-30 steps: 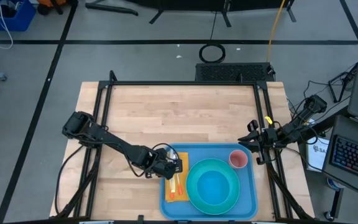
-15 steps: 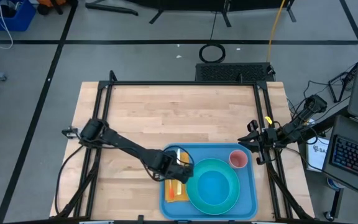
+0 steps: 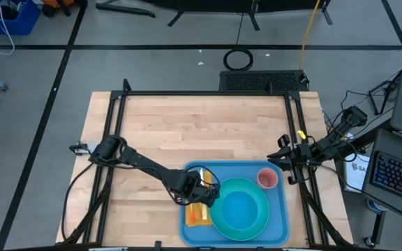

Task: Set up tray
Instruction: Put the yellow table knife on top of the yellow table napkin to the right of the orange spoon

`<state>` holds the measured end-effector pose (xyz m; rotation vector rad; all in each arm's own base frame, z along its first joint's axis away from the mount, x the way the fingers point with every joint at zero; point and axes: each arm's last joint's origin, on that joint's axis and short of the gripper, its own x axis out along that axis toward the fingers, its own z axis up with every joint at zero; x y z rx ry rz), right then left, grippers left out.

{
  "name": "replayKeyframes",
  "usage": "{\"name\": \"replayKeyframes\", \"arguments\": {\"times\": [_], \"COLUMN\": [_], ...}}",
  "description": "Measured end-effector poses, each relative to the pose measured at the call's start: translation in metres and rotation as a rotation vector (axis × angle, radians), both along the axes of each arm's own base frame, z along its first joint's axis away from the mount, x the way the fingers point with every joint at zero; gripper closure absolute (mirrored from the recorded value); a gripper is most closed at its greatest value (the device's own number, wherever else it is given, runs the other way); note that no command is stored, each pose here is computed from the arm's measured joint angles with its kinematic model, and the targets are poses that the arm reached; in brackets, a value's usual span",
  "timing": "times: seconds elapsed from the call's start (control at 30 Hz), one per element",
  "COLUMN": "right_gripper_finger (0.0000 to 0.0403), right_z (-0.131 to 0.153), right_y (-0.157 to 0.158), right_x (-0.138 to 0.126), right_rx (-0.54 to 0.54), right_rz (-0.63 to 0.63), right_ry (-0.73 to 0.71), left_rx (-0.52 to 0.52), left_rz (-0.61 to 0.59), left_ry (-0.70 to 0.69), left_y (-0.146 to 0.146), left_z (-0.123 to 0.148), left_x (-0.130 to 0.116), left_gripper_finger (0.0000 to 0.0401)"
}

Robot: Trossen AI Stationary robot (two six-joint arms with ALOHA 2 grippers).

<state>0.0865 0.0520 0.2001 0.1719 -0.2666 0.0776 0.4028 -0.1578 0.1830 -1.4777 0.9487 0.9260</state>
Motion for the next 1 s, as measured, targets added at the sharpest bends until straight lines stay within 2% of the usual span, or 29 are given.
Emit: {"name": "replayKeyframes", "arguments": {"times": [0.23, 0.57, 0.87, 1.0], "right_gripper_finger": [0.036, 0.036, 0.036, 0.036], "right_z": [0.0, 0.0, 0.0, 0.0], "right_y": [0.0, 0.0, 0.0, 0.0], "right_x": [0.0, 0.0, 0.0, 0.0], "right_rx": [-0.002, 0.0, -0.001, 0.0], "right_rz": [0.0, 0.0, 0.0, 0.0], "right_ry": [0.002, 0.0, 0.001, 0.0], "left_rx": [-0.019, 0.007, 0.003, -0.029], "left_rz": [0.01, -0.004, -0.03, -0.043], "left_ry": [0.011, -0.018, -0.023, -0.021], "left_y": [0.002, 0.002, 0.004, 0.004], "left_z": [-0.002, -0.001, -0.014, -0.019], "left_x": [0.001, 0.003, 0.01, 0.014], "left_gripper_finger": [0.0361, 0.0351, 0.035, 0.0348]}}
